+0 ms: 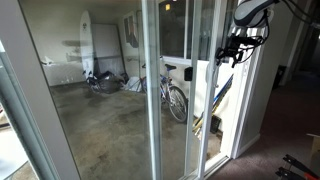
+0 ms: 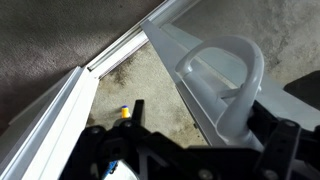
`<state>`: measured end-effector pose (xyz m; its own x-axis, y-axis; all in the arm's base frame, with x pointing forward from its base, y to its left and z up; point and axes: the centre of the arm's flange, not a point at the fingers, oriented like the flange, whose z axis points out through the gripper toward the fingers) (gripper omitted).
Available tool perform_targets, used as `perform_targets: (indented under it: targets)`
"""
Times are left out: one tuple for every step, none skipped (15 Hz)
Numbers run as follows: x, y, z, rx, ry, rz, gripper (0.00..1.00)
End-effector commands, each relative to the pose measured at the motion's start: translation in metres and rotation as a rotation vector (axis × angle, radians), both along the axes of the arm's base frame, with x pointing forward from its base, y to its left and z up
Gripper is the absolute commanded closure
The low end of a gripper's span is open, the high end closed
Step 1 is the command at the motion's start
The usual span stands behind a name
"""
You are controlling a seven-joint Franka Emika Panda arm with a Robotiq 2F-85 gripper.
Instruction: Slide the door to the right
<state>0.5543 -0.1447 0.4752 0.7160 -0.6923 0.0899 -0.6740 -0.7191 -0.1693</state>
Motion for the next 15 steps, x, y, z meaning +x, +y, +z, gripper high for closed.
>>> perform_targets:
  targets:
    - [-0.056,-0.057,-0.015,0.008,0.068,-0.025,0.00]
    - [-0.057,-0.065,-0.015,0.010,0.069,-0.036,0.00]
    - [-0.060,-0.070,-0.016,0.015,0.067,-0.048,0.00]
    - [-0.062,-0.076,-0.016,0.019,0.066,-0.057,0.00]
    - [-0.065,-0.081,-0.017,0.022,0.063,-0.067,0.00]
    - [-0.068,-0.086,-0.016,0.026,0.059,-0.073,0.00]
    - [-0.071,-0.090,-0.015,0.026,0.056,-0.072,0.00]
    - [-0.074,-0.092,-0.012,0.030,0.049,-0.063,0.00]
    - [-0.017,-0.056,0.001,0.026,-0.023,-0.098,0.00]
    - [-0.019,-0.062,0.003,0.026,-0.028,-0.097,0.00]
    - [-0.023,-0.066,0.005,0.025,-0.031,-0.096,0.00]
    - [-0.028,-0.070,0.008,0.026,-0.030,-0.093,0.00]
    - [-0.035,-0.073,0.008,0.028,-0.019,-0.086,0.00]
    - [-0.046,-0.080,0.001,0.035,0.013,-0.087,0.00]
    - [-0.055,-0.086,-0.007,0.040,0.029,-0.087,0.00]
